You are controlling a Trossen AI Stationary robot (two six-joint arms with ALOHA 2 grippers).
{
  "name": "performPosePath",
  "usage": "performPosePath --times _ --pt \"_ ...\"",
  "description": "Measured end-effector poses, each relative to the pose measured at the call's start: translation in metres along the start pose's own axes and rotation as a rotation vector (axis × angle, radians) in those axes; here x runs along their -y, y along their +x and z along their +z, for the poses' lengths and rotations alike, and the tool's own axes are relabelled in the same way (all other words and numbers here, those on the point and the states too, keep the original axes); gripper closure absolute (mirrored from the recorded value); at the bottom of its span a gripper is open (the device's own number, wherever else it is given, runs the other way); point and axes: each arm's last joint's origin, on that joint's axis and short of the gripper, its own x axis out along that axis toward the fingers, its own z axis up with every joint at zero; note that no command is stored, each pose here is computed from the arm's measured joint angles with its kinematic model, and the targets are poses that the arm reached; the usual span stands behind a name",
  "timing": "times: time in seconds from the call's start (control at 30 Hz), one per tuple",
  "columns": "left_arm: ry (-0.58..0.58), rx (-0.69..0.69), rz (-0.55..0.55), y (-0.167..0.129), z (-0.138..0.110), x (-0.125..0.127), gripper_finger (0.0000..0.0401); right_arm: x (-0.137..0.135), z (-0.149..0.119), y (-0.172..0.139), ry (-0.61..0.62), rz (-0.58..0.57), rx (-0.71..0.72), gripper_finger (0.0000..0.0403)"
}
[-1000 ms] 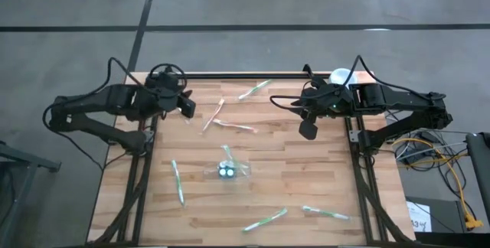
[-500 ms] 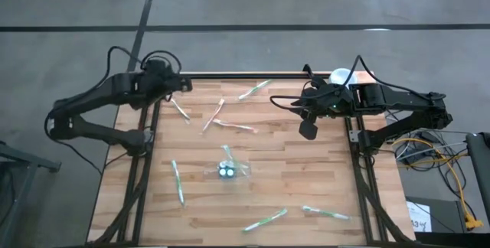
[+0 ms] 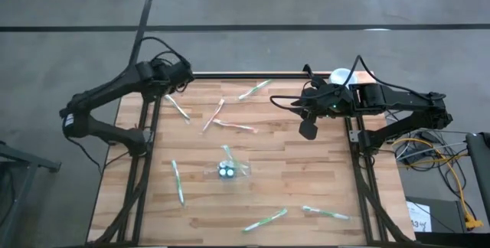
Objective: Pick & Place toothbrushing station
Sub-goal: Put the green toothbrush into the transparent organizer
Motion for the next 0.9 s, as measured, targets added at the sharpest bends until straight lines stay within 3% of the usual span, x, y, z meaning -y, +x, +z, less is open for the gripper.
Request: performPosePath --times 0.2,0.37,0.43,0.53,0.67,0.9 --pt "-0.026 0.052 0.077 0.017 -0.005 0.012 0.0252 0.000 0.000 0.000 0.000 0.000 0.000 0.0321" --pt "-0.279 0.000 0.169 0.024 -0.007 0.009 0.0252 0.000 0.000 0.000 0.000 0.000 0.000 0.0321" --pt "-0.327 -0.009 0.227 0.025 -0.006 0.004 0.0252 0.000 0.000 0.000 0.001 0.000 0.000 0.0321" --pt "-0.316 -0.002 0.263 0.027 -0.001 0.000 0.0252 0.000 0.000 0.000 0.001 -0.001 0.000 0.0321" --pt "-0.204 -0.015 0.220 0.029 0.007 0.002 0.0252 0.000 0.000 0.000 0.000 -0.001 0.000 0.0321" --pt "-0.232 -0.068 0.288 0.047 0.009 -0.007 0.0252 0.000 0.000 0.000 0.000 0.000 0.000 0.0321"
